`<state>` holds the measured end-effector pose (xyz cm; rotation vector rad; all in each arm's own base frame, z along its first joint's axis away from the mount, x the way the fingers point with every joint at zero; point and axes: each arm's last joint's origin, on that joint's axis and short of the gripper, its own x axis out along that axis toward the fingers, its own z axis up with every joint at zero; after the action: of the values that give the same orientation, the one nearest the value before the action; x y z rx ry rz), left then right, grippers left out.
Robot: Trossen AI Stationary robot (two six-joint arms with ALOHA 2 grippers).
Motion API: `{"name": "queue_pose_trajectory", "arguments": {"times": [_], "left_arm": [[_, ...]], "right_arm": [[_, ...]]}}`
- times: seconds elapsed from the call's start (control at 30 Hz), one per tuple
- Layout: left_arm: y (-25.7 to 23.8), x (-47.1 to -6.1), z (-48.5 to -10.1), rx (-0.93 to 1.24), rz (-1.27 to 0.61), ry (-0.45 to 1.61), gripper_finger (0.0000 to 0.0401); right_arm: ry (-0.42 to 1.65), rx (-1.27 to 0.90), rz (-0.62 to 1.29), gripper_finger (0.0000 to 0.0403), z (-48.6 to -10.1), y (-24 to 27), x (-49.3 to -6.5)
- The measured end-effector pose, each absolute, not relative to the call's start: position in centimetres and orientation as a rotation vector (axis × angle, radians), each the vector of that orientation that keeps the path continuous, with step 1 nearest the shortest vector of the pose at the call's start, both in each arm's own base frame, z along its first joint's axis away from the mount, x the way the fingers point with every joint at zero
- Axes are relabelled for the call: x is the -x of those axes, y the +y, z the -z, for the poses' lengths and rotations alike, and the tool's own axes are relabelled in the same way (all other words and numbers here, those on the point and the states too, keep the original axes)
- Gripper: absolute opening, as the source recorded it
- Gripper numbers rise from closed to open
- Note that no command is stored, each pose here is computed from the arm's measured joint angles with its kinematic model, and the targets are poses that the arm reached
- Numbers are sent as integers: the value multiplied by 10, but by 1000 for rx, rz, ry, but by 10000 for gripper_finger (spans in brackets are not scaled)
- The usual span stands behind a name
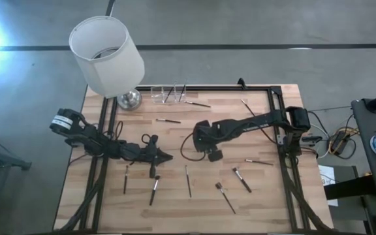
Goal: Put items in baskets/containers
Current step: Put the eyeshadow brush into the transparent organizer
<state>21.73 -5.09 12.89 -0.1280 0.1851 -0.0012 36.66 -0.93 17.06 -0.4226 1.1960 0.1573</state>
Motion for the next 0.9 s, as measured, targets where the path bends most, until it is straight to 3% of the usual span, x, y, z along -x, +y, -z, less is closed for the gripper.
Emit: {"name": "queue_pose_trajectory", "arguments": {"times": [0.33, 0.57, 0.9], "left_arm": [[-51, -217, -129, 128, 1, 186, 21], [-51, -217, -128, 126, 1, 190, 21], [-51, -217, -129, 128, 1, 188, 21]], "right_arm": [[1294, 460, -215, 164, -140, -10, -383], [1352, 474, -240, 160, -141, -11, -394], [1357, 456, -282, 99, -135, -17, -398]]}}
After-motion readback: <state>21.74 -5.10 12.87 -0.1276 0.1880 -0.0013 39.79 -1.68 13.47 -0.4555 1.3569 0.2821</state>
